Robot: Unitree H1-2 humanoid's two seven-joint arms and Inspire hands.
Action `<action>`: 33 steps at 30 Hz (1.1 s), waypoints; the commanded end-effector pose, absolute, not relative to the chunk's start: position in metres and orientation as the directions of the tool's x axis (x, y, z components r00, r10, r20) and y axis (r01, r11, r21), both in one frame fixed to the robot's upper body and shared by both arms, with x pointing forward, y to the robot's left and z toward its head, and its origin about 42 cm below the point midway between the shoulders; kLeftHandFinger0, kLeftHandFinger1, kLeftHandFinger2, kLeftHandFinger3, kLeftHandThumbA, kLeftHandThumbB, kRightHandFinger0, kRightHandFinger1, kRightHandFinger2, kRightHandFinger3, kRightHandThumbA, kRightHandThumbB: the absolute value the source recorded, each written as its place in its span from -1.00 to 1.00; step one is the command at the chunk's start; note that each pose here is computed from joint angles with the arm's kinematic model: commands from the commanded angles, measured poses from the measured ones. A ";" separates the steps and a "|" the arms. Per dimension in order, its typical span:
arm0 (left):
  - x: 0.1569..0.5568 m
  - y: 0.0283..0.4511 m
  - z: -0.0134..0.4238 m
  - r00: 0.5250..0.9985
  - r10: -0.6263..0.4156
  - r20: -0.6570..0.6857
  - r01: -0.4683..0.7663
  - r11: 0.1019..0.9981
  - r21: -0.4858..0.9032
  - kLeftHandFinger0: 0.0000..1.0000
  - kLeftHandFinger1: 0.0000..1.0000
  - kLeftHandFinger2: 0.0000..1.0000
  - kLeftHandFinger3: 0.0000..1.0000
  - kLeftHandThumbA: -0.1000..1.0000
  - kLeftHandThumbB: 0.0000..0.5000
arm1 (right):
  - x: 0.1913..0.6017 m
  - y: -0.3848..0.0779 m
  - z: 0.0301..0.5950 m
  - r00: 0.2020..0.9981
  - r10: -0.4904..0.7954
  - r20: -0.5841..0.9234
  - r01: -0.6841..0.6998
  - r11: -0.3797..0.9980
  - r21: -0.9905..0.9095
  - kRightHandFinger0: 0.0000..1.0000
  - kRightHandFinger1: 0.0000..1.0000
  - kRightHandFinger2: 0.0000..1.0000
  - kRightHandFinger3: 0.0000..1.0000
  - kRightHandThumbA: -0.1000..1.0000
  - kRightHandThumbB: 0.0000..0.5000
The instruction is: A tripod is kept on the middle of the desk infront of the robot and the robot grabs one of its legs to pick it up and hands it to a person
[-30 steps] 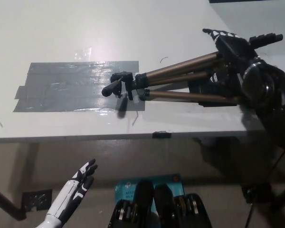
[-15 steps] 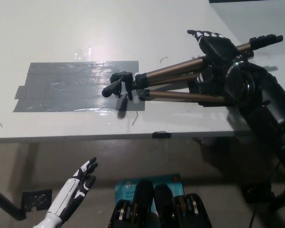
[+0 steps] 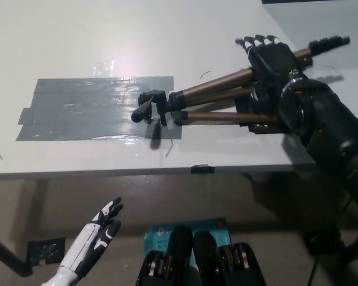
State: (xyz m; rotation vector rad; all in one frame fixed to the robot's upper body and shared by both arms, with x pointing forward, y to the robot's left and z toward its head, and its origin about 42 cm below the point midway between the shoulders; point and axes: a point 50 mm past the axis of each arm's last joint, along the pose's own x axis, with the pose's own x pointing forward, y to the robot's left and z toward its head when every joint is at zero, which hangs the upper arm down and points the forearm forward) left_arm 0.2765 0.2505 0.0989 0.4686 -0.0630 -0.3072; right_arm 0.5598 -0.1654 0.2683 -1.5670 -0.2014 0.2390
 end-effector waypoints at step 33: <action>0.293 0.249 0.116 0.936 -0.346 0.068 0.273 0.833 0.481 1.00 1.00 1.00 1.00 1.00 0.01 | 0.572 -0.175 0.372 0.688 0.417 0.594 0.536 0.260 -0.804 -1.00 -0.02 0.81 0.91 -1.00 -0.29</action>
